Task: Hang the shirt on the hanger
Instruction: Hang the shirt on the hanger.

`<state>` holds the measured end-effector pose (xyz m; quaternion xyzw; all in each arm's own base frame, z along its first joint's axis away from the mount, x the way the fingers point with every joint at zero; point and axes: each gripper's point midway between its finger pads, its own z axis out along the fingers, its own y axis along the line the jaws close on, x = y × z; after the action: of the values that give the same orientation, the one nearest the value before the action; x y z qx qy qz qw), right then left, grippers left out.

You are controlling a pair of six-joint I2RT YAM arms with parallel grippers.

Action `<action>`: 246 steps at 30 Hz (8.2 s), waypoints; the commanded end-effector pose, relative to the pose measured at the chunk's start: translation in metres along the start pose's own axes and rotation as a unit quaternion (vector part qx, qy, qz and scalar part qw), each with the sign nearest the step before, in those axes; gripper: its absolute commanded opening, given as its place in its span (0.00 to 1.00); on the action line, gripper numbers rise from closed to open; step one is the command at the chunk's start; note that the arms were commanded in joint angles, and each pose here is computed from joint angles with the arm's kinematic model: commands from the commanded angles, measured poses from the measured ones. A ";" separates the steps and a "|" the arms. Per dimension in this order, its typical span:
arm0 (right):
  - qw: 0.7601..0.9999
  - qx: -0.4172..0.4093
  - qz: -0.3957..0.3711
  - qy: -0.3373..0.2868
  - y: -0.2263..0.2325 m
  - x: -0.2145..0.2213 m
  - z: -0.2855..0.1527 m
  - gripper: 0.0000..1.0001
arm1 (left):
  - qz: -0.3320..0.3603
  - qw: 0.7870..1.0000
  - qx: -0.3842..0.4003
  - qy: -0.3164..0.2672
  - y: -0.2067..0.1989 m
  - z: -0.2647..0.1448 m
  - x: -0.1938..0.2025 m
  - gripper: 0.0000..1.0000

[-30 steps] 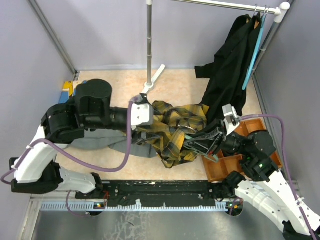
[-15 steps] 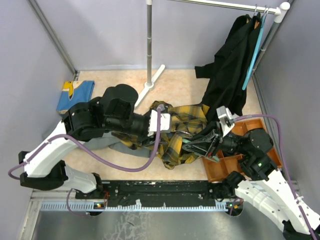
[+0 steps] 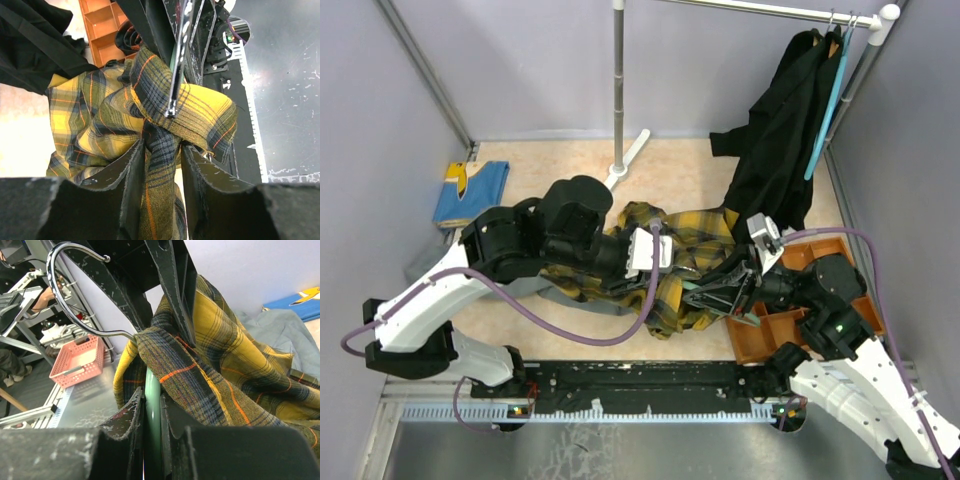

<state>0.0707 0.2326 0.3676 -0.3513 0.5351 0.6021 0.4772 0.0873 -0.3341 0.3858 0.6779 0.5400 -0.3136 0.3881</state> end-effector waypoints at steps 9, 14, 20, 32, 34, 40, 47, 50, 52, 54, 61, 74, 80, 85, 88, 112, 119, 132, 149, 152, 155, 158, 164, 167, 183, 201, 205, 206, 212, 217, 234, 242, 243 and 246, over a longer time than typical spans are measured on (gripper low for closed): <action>0.995 -0.011 -0.080 -0.050 0.024 -0.047 -0.005 0.00 | -0.001 1.000 0.001 0.025 -0.005 0.000 0.015 0.40; 0.995 -0.008 -0.083 -0.055 0.024 -0.050 -0.005 0.00 | -0.003 1.000 0.003 0.031 -0.005 0.002 0.017 0.23; 0.993 0.033 -0.091 -0.063 0.019 -0.059 -0.011 0.09 | -0.007 0.999 -0.016 0.041 0.000 -0.001 0.022 0.00; 0.919 0.370 -0.081 -0.109 -0.034 -0.072 -0.111 0.51 | -0.049 0.991 -0.115 0.047 0.018 -0.020 0.042 0.00; 0.902 0.412 -0.054 -0.118 -0.043 -0.063 -0.128 0.52 | -0.067 0.985 -0.152 0.042 0.027 -0.026 0.045 0.00; 0.879 0.450 0.022 -0.157 -0.061 -0.035 -0.143 0.54 | -0.093 0.964 -0.249 -0.022 0.049 -0.052 0.034 0.00; 0.893 0.394 0.097 -0.193 -0.076 -0.022 -0.108 0.55 | -0.121 0.923 -0.347 -0.112 0.076 -0.096 0.002 0.00; 0.890 0.374 0.140 -0.221 -0.086 -0.020 -0.095 0.56 | -0.121 0.922 -0.348 -0.119 0.077 -0.101 -0.005 0.00; 0.885 0.359 0.169 -0.244 -0.093 -0.019 -0.087 0.57 | -0.119 0.924 -0.345 -0.118 0.077 -0.099 -0.006 0.00; 0.879 0.340 0.192 -0.273 -0.098 -0.023 -0.081 0.59 | -0.119 0.924 -0.344 -0.113 0.078 -0.096 -0.005 0.00; 0.869 0.301 0.245 -0.306 -0.114 -0.024 -0.058 0.62 | -0.113 0.926 -0.343 -0.112 0.080 -0.091 -0.006 0.00; 0.858 0.289 0.307 -0.294 -0.136 0.001 -0.039 0.54 | -0.110 0.924 -0.346 -0.119 0.081 -0.095 -0.010 0.00; 0.857 0.264 0.311 -0.314 -0.139 -0.004 -0.033 0.46 | -0.114 0.923 -0.345 -0.126 0.079 -0.098 -0.011 0.00; 0.858 0.272 0.291 -0.323 -0.144 -0.015 -0.032 0.25 | -0.122 0.921 -0.344 -0.139 0.075 -0.106 -0.012 0.00; 0.855 0.289 0.284 -0.324 -0.151 -0.015 -0.033 0.11 | -0.127 0.919 -0.343 -0.147 0.072 -0.113 -0.012 0.00; 0.752 0.577 0.055 -0.313 -0.189 -0.082 -0.132 0.00 | -0.136 0.931 -0.283 -0.189 0.035 -0.138 -0.013 0.00; 0.723 0.637 -0.037 -0.265 -0.177 -0.095 -0.162 0.00 | -0.135 0.932 -0.284 -0.178 0.036 -0.134 -0.009 0.00; 0.666 0.715 -0.171 -0.131 -0.168 -0.119 -0.193 0.00 | -0.126 0.940 -0.284 -0.143 0.038 -0.124 0.001 0.00; 0.668 0.694 -0.251 0.099 -0.178 -0.122 -0.179 0.00 | -0.110 0.949 -0.291 -0.049 0.049 -0.105 0.021 0.00; 0.705 0.647 -0.261 0.125 -0.177 -0.114 -0.161 0.00 | -0.101 0.954 -0.280 -0.037 0.051 -0.095 0.018 0.00; 0.736 0.607 -0.269 0.134 -0.173 -0.108 -0.147 0.00 | -0.092 0.957 -0.274 -0.031 0.054 -0.087 0.015 0.00; 0.760 0.574 -0.275 0.132 -0.166 -0.105 -0.135 0.00 | -0.084 0.959 -0.270 -0.033 0.057 -0.081 0.009 0.00; 0.795 0.522 -0.279 0.135 -0.159 -0.097 -0.117 0.00 | -0.070 0.960 -0.269 -0.046 0.062 -0.076 -0.002 0.04; 0.804 0.510 -0.274 0.136 -0.159 -0.091 -0.112 0.00 | -0.068 0.960 -0.266 -0.057 0.063 -0.073 -0.007 0.09; 0.835 0.477 -0.255 0.101 -0.152 -0.083 -0.097 0.00 | -0.074 0.963 -0.247 -0.082 0.063 -0.055 -0.015 0.35; 0.767 0.604 -0.214 0.039 -0.151 -0.108 -0.146 0.00 | -0.077 0.971 -0.212 -0.075 0.045 -0.057 -0.005 0.00; 0.716 0.660 -0.222 0.043 -0.152 -0.117 -0.173 0.00 | -0.081 0.977 -0.193 -0.041 0.035 -0.058 0.007 0.00; 0.702 0.676 -0.222 0.043 -0.152 -0.120 -0.180 0.00 | -0.082 0.978 -0.189 -0.036 0.033 -0.058 0.009 0.00; 0.723 0.647 -0.237 0.047 -0.142 -0.130 -0.169 0.00 | -0.092 0.975 -0.204 -0.010 0.036 -0.059 0.021 0.00; 0.827 0.508 -0.241 0.025 -0.107 -0.136 -0.115 0.00 | -0.100 0.964 -0.245 0.014 0.052 -0.057 0.030 0.00; 0.940 0.283 -0.119 -0.151 -0.041 -0.219 -0.018 0.00 | -0.068 0.923 -0.377 -0.034 0.119 -0.068 -0.024 0.00; 0.930 0.204 -0.156 -0.265 0.023 -0.321 -0.008 0.00 | -0.005 0.865 -0.486 -0.122 0.157 -0.142 -0.102 0.00; 0.929 0.192 -0.158 -0.273 0.031 -0.328 -0.007 0.00 | 0.003 0.859 -0.495 -0.130 0.159 -0.150 -0.109 0.00; 0.940 0.139 -0.148 -0.274 0.052 -0.338 0.003 0.00 | 0.019 0.849 -0.510 -0.140 0.162 -0.162 -0.120 0.00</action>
<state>0.1730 0.1744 0.6398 -0.1481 0.5038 0.4489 0.7230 0.2117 -0.2932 0.5443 0.3995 0.5911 -0.1078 0.6924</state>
